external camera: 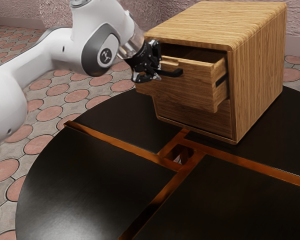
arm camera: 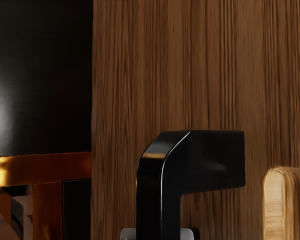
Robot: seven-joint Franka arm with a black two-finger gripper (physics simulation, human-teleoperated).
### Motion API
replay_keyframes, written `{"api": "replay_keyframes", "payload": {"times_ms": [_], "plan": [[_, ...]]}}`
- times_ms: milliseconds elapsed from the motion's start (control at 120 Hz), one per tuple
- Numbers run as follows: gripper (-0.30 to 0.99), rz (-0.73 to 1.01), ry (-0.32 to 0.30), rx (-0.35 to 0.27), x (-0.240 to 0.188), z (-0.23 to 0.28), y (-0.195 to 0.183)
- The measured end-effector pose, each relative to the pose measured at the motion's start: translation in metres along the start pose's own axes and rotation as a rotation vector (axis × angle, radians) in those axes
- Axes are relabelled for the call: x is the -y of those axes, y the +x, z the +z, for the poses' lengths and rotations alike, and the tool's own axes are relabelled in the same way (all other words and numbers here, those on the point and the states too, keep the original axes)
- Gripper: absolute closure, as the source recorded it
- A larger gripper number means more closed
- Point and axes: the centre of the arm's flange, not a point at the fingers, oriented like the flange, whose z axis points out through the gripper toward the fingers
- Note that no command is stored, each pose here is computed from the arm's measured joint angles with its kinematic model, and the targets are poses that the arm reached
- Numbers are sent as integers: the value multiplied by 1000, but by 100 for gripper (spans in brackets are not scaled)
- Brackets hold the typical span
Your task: Pull the drawer handle with one arm to open the drawer
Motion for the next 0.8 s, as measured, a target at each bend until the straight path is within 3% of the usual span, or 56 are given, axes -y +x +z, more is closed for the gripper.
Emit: {"api": "replay_keyframes", "payload": {"times_ms": [800], "plan": [[78, 43, 58, -10, 78, -65, 1]]}}
